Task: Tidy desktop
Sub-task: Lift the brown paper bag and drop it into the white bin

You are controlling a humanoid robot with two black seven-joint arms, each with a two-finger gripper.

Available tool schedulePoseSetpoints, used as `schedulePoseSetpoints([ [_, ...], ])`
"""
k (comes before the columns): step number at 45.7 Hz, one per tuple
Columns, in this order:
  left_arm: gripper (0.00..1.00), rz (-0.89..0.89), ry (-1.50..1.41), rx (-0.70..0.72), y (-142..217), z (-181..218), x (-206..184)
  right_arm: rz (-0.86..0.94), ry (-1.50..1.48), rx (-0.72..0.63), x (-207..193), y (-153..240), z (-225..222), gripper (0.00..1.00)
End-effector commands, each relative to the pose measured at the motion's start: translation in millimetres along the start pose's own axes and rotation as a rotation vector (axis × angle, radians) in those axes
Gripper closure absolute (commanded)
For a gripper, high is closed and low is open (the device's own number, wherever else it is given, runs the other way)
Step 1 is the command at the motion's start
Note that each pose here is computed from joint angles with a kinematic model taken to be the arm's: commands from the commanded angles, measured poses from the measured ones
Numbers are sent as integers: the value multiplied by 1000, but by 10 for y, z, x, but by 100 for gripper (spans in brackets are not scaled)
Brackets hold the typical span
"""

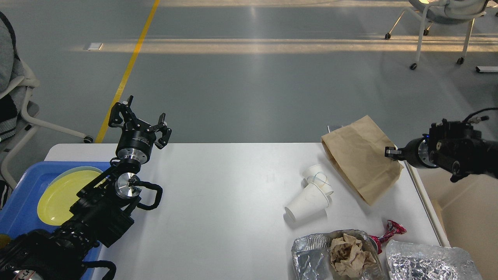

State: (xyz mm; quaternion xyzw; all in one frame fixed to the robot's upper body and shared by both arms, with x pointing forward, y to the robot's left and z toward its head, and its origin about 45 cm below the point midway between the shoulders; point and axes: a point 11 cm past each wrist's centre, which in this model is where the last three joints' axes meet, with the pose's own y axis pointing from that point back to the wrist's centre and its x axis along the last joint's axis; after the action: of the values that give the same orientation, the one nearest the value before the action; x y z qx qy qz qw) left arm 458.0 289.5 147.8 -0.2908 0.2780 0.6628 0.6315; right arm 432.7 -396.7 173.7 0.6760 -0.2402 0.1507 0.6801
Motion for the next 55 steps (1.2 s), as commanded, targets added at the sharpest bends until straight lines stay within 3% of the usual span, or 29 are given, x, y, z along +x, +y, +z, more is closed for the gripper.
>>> schedulePoseSetpoints([
  [1, 0, -2, 1, 0, -1, 0, -4, -21, -42, 102, 601, 566, -232, 100],
  [16, 0, 0, 0, 0, -1, 0, -2, -165, -40, 350, 1318, 2246, -847, 100],
  [30, 0, 0, 0, 0, -1, 0, -2, 152, 139, 678, 1740, 4045, -1608, 100],
  [35, 0, 0, 0, 0, -1, 0, -2, 225, 149, 804, 1776, 4496, -1761, 100],
  [40, 0, -1, 1, 0, -1, 0, -4, 249, 162, 842, 1771, 4671, -1838, 100],
  [46, 0, -1, 1, 0, -1, 0, -4, 225, 152, 817, 1771, 4539, -1819, 100],
  [55, 0, -2, 1, 0, -1, 0, -4, 107, 17, 646, 1802, 3607, -1372, 100],
])
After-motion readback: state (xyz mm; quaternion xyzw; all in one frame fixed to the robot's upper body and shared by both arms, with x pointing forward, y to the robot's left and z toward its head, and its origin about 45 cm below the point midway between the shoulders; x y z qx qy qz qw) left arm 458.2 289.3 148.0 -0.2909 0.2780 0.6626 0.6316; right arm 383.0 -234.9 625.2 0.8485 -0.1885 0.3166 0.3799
